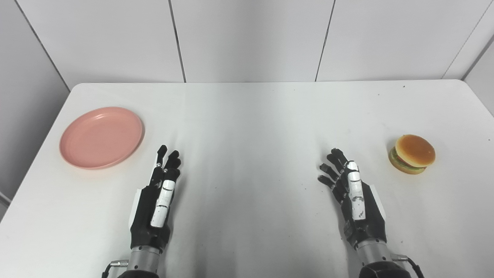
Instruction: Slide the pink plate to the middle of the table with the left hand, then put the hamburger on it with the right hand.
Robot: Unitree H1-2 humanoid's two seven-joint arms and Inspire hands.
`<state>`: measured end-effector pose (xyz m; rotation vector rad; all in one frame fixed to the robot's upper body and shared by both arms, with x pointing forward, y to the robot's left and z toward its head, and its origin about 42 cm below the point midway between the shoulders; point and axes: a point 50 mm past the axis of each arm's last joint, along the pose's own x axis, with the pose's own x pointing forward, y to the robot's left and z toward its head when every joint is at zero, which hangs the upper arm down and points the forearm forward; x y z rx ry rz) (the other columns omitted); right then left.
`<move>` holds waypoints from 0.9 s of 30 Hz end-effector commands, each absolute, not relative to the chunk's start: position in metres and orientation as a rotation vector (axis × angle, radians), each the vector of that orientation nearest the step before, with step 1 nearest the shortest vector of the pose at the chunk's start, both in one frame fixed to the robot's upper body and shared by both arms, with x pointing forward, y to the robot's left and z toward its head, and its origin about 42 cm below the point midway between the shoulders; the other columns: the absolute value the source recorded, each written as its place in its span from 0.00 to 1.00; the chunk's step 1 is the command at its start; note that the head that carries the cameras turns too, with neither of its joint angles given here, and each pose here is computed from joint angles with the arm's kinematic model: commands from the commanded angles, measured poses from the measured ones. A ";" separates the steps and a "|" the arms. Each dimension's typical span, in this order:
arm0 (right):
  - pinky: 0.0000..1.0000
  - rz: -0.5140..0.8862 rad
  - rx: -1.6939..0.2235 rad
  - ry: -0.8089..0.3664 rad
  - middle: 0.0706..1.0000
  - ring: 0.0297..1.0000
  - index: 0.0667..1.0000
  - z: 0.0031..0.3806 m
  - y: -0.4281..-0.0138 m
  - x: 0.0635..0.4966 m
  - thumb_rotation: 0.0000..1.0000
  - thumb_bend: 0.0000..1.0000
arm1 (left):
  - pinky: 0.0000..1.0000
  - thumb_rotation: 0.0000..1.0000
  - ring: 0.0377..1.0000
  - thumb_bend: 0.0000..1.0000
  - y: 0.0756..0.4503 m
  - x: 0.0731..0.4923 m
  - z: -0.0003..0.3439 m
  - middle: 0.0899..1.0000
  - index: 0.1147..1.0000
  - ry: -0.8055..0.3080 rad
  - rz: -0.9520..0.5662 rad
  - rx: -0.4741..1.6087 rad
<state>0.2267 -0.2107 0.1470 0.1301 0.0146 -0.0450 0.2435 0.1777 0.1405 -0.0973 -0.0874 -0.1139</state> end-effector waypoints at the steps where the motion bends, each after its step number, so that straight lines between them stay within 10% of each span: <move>1: 0.84 -0.052 0.120 0.056 0.91 0.86 0.90 0.134 -0.221 0.204 1.00 0.66 | 1.00 0.80 0.97 0.76 0.174 0.242 0.143 0.95 1.00 -0.129 -0.116 -0.104; 27: 1.00 -0.037 0.156 0.087 1.00 1.00 1.00 0.104 -0.252 0.218 1.00 0.55 | 0.97 0.71 0.97 0.64 0.129 0.252 0.105 0.94 1.00 -0.172 -0.119 -0.092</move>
